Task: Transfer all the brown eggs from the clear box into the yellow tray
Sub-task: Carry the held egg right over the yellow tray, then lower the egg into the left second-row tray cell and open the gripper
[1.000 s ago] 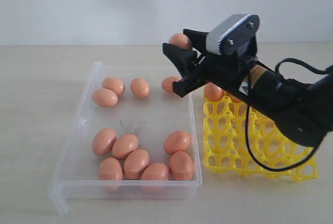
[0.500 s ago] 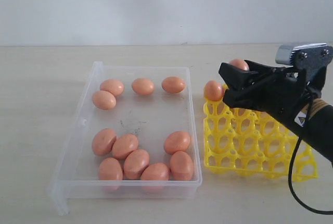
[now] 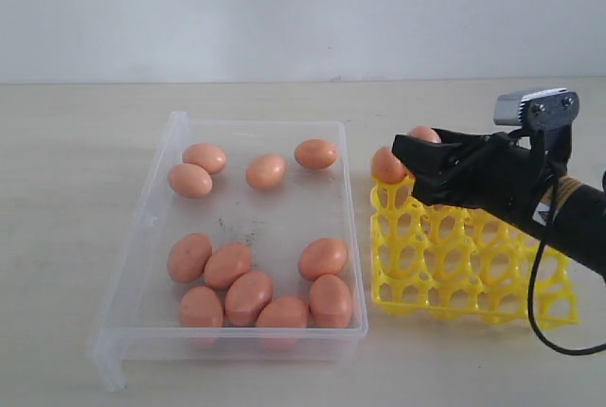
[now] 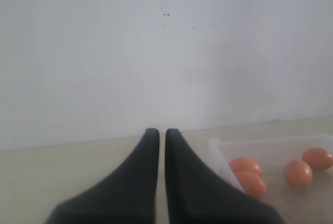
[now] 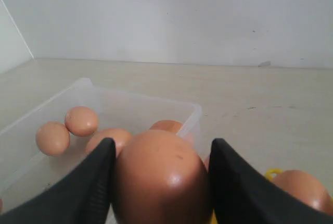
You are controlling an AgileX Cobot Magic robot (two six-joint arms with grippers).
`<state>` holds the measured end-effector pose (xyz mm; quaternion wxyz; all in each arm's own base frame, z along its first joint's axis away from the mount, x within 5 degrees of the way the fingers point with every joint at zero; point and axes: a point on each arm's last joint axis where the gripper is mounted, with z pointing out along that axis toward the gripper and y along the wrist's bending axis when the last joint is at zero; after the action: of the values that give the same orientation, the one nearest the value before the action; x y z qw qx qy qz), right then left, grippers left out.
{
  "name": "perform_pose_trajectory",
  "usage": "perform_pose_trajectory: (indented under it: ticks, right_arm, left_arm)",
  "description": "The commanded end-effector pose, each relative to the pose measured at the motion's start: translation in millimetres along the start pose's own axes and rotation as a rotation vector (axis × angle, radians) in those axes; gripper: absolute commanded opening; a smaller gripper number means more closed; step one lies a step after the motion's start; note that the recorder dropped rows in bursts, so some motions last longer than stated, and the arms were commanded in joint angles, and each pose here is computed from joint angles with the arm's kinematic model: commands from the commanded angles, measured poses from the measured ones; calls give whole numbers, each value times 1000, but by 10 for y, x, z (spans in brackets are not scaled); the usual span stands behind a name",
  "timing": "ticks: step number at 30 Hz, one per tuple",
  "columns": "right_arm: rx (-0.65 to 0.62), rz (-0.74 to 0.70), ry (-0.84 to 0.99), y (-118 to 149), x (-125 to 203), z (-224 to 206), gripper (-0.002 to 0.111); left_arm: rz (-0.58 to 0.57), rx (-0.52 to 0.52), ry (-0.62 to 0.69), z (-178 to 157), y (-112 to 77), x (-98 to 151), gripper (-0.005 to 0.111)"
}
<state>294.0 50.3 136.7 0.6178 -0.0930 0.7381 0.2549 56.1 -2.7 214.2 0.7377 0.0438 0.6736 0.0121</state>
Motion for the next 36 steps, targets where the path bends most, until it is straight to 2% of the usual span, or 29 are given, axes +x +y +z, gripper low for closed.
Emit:
perform_pose_trajectory:
  ticks: [1, 6, 10, 33, 36]
  right_arm:
    - [-33, 2, 6, -33, 57, 126, 0]
    - [-21, 15, 67, -134, 298, 219, 0]
    - [-99, -2, 65, -113, 260, 323, 0]
    - [-97, 55, 102, -197, 350, 442, 0]
    - [-126, 40, 119, -168, 351, 436, 0]
  left_arm:
    - [-1, 8, 1, -1, -5, 10, 4]
    - [-1, 8, 1, -1, -5, 10, 4]
    - [-1, 8, 1, -1, -5, 10, 4]
    - [-1, 8, 1, -1, -5, 10, 4]
    - [-1, 8, 1, -1, -5, 10, 4]
